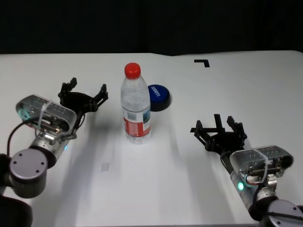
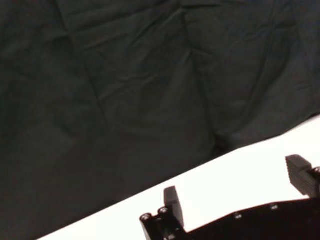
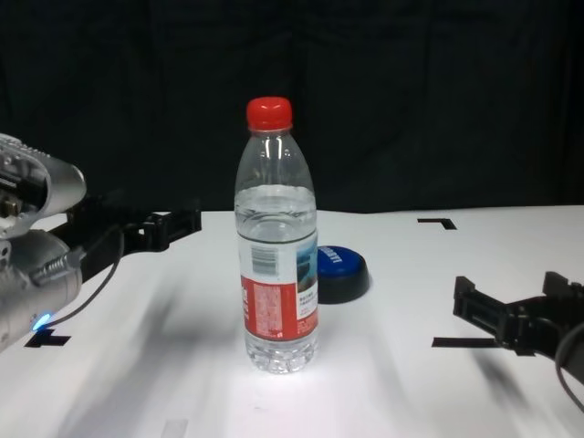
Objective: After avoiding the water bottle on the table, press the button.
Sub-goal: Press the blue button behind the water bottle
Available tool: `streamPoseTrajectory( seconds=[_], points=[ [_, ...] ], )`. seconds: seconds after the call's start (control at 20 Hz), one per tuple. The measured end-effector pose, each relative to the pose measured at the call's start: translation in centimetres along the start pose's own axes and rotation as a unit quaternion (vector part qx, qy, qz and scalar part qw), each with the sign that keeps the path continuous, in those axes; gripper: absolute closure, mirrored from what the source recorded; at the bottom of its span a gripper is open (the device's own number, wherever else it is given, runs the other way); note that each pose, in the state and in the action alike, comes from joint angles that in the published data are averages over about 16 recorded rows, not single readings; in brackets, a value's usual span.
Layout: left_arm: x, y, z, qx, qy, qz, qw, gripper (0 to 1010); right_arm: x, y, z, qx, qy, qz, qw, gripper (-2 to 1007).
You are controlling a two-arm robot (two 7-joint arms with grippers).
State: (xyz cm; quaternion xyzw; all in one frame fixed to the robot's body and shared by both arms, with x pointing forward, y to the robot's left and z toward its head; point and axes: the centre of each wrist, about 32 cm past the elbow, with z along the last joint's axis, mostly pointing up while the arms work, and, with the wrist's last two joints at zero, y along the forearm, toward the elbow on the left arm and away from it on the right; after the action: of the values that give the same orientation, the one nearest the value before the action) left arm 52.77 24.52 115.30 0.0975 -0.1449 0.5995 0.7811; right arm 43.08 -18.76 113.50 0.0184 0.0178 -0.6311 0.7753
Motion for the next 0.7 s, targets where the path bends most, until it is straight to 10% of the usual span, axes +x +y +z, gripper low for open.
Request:
streamPoseTrajectory(
  seconds=[0.7],
  points=[
    [0.25,-1.04,0.07,0.001,-0.005,-0.016,0.9999,7,0.0,0.0,0.0,0.0,0.0,0.0,1.0,2]
  ],
)
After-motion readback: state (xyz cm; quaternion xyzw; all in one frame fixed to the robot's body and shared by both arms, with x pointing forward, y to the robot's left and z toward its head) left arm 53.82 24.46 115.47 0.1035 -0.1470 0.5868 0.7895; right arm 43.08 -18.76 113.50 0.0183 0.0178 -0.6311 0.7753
